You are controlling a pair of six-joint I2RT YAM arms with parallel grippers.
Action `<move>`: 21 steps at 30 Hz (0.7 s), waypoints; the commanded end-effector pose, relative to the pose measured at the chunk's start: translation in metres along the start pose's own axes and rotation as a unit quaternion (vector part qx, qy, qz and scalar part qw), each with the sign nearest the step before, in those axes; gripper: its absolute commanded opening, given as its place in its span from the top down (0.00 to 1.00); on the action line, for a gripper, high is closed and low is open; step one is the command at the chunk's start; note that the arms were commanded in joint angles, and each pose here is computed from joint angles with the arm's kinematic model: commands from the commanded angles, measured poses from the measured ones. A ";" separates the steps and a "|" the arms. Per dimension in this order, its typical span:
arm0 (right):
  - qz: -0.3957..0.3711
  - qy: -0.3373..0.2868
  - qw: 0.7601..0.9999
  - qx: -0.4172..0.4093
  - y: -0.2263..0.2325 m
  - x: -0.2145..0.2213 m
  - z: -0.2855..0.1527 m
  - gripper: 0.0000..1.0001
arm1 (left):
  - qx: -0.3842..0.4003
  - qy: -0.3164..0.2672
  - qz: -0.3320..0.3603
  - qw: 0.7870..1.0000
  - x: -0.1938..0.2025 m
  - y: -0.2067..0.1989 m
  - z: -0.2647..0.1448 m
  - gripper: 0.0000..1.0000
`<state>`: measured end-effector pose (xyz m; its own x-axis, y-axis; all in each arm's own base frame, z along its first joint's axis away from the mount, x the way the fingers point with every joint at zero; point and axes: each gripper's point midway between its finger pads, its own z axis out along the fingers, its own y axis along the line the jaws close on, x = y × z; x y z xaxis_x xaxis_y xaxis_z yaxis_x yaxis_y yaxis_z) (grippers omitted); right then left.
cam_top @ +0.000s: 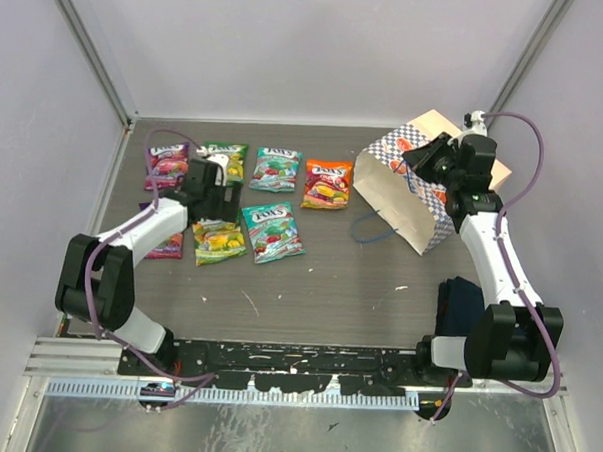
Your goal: Take the snacks out of the paper bag
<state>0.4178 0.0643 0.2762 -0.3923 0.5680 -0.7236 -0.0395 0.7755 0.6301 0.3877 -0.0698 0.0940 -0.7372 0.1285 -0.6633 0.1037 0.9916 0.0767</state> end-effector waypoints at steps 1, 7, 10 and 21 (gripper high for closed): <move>-0.016 -0.030 0.999 -0.018 0.014 -0.016 0.002 0.99 | 0.045 -0.048 -0.082 0.994 0.003 -0.044 -0.004 0.02; -0.019 -0.028 0.999 -0.017 0.014 -0.014 0.002 0.99 | 0.076 -0.023 -0.107 0.991 0.022 -0.060 0.013 0.02; -0.021 -0.028 0.999 -0.016 0.014 -0.014 0.002 0.99 | 0.075 0.001 -0.090 0.993 0.033 -0.060 0.020 0.02; -0.021 -0.026 0.999 -0.014 0.012 -0.013 0.002 0.99 | 0.103 0.106 0.001 0.989 0.053 -0.065 0.020 0.02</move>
<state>0.4198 0.0670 0.2714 -0.3983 0.5589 -0.7273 -0.0340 0.7834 0.6206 0.3630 -0.1286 0.0410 -0.8207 0.0486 -0.5693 0.1419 0.9825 -0.1209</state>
